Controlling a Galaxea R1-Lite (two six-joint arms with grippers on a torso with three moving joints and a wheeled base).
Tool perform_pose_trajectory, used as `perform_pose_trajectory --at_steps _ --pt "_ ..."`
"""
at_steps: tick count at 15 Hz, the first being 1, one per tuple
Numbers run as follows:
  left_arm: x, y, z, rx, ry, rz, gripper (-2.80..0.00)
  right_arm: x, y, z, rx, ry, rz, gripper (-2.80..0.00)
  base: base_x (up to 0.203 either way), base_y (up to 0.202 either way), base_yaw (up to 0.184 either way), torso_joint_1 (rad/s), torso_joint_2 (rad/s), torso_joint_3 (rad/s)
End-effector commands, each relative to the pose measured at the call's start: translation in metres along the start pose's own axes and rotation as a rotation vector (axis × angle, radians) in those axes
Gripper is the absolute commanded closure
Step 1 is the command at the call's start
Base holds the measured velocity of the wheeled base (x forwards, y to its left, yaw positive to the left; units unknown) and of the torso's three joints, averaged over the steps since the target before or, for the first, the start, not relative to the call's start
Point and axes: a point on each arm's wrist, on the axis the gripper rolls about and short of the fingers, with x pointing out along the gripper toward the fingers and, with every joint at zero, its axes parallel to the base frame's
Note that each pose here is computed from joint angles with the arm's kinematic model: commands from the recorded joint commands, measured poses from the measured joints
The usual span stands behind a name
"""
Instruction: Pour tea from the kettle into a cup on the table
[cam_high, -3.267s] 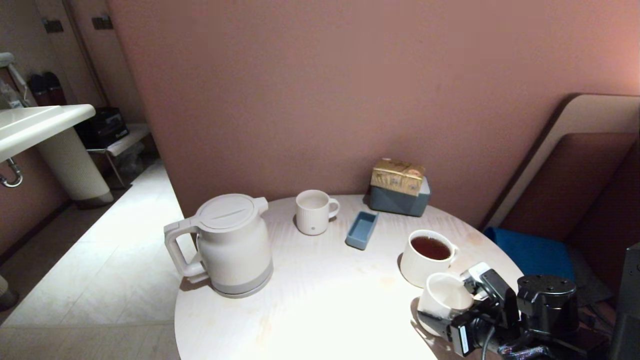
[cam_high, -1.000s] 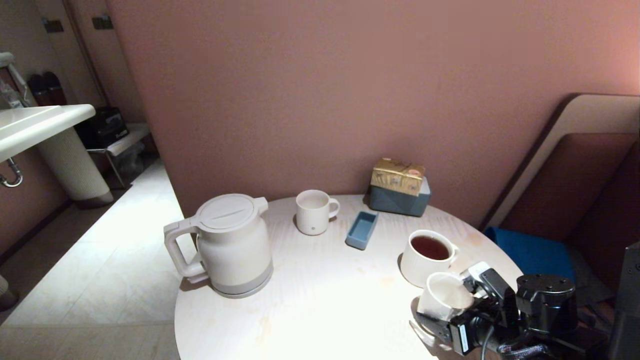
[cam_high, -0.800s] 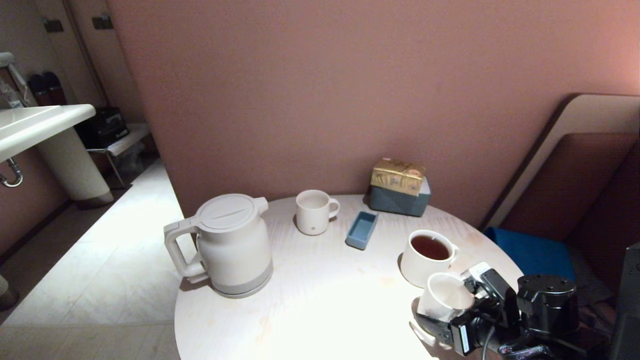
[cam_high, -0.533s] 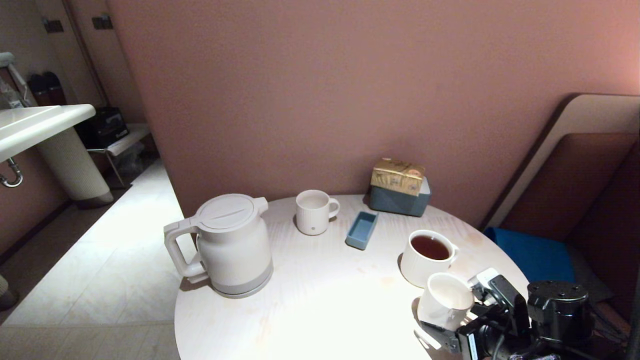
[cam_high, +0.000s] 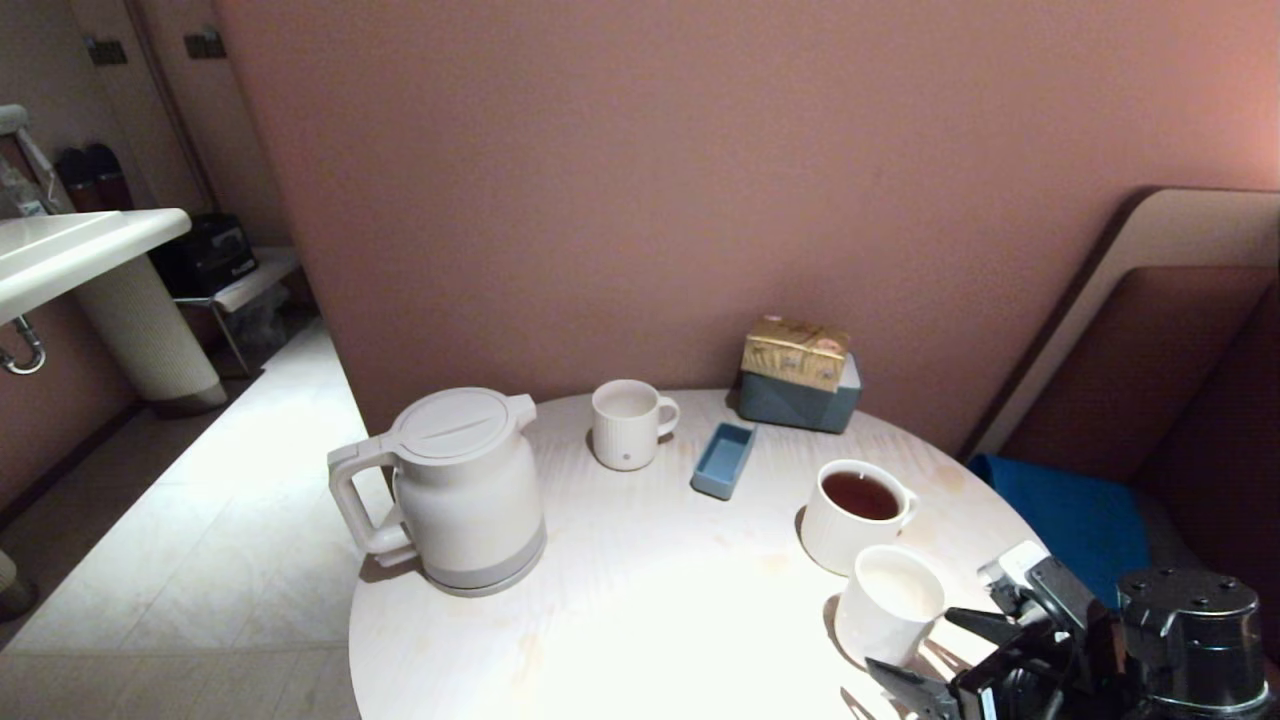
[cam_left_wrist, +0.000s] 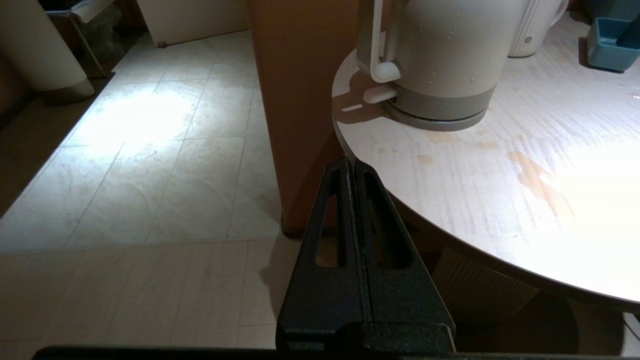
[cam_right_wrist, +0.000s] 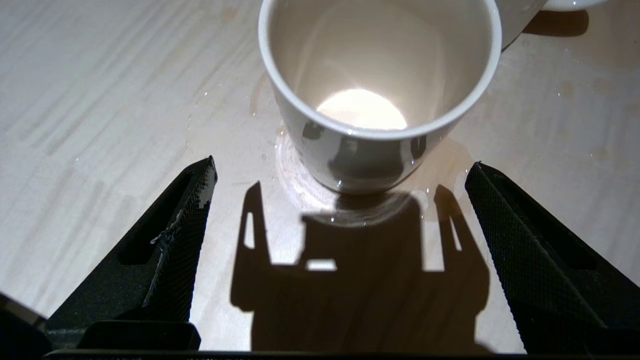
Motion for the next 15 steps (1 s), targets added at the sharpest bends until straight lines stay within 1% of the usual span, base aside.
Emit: perform_pose_trajectory --at_steps 1,4,5,7,8,10,12,14,15 --pt "0.0 0.0 0.0 0.0 0.001 0.0 0.0 -0.025 0.003 0.007 -0.006 -0.044 -0.001 -2.8 0.0 0.0 0.0 0.0 0.0 0.0" --pt "0.0 0.0 0.0 0.0 0.001 0.0 0.0 -0.057 0.007 0.014 -0.003 -0.049 -0.004 -2.8 0.0 0.0 0.0 0.0 0.0 0.0" --pt "0.0 0.0 0.0 0.0 0.001 0.0 0.0 -0.071 0.008 0.017 0.003 -0.033 -0.008 -2.8 0.0 0.0 0.0 0.0 0.0 0.0" --pt "0.0 0.0 0.0 0.0 0.001 0.0 0.0 -0.099 0.009 0.03 0.014 -0.03 -0.041 -2.8 0.0 0.0 0.0 0.0 0.0 0.0" --pt "0.0 0.0 0.0 0.0 0.001 0.0 0.0 -0.115 0.01 0.033 0.018 -0.034 -0.086 -2.8 0.0 0.0 0.0 0.0 0.0 0.0" --pt "0.0 0.0 0.0 0.0 0.001 0.0 0.0 -0.142 0.011 0.028 0.018 -0.087 -0.235 -2.8 0.0 0.0 0.0 0.0 0.0 0.0" --pt "0.0 0.0 0.0 0.0 0.001 0.0 0.0 -0.165 0.014 0.019 0.031 -0.131 -0.321 -2.8 0.0 0.0 0.0 0.0 0.0 0.0" --pt "0.0 0.0 0.0 0.0 0.001 0.0 0.0 -0.186 0.016 0.01 0.08 -0.158 -0.404 -2.8 0.0 0.0 0.0 0.0 0.0 0.0" --pt "0.0 0.0 0.0 0.0 0.001 0.0 0.0 -0.193 0.016 0.006 0.102 -0.178 -0.469 -2.8 0.0 0.0 0.0 0.0 0.0 0.0"
